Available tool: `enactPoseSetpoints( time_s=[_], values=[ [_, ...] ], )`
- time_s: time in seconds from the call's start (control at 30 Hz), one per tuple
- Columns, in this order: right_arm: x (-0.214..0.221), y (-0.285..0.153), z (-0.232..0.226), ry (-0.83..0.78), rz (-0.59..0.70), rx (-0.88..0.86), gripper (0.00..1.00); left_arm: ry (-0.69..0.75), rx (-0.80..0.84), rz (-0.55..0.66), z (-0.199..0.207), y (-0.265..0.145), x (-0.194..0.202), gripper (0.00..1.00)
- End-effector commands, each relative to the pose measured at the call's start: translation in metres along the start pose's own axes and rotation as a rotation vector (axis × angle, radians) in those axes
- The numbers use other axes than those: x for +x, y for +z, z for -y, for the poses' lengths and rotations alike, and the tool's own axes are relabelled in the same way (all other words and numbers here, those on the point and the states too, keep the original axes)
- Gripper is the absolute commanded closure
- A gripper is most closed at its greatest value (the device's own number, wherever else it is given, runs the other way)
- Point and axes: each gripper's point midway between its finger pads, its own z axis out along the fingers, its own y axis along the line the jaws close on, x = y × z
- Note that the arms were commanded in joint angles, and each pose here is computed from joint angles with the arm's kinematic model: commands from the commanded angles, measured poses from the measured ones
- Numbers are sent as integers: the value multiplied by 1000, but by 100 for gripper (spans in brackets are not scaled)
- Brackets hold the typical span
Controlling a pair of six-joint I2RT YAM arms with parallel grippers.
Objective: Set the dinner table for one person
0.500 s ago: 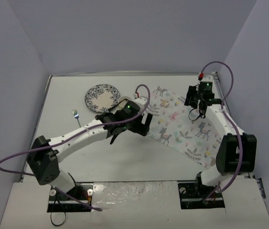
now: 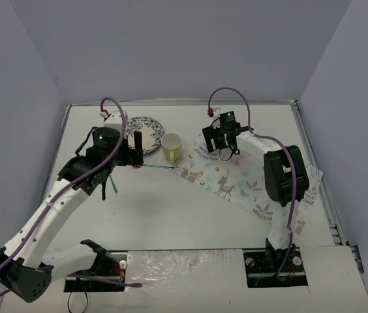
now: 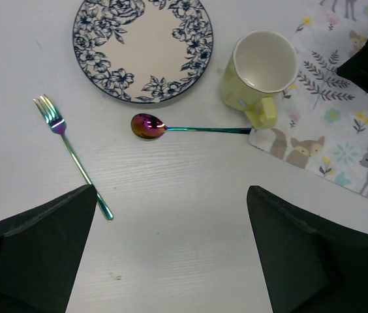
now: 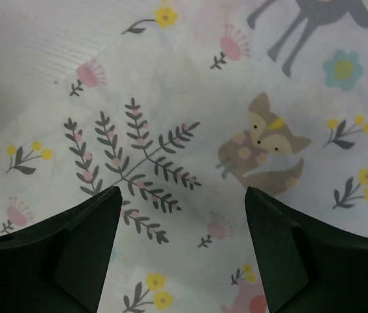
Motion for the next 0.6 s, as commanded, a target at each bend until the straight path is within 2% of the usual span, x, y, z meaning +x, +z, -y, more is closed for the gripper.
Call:
enactPoseSetpoints(
  time_s=[0.0, 0.27, 0.57],
  values=[
    [-40, 8, -14, -51, 89, -38, 26, -5, -92, 31, -36, 1, 3, 3],
    [-12, 53, -12, -7, -42, -15, 26, -62, -170, 50, -69, 6, 12, 3],
    [-20, 92, 15, 112, -77, 115, 26, -68, -230, 56, -85, 2, 13, 3]
  ],
)
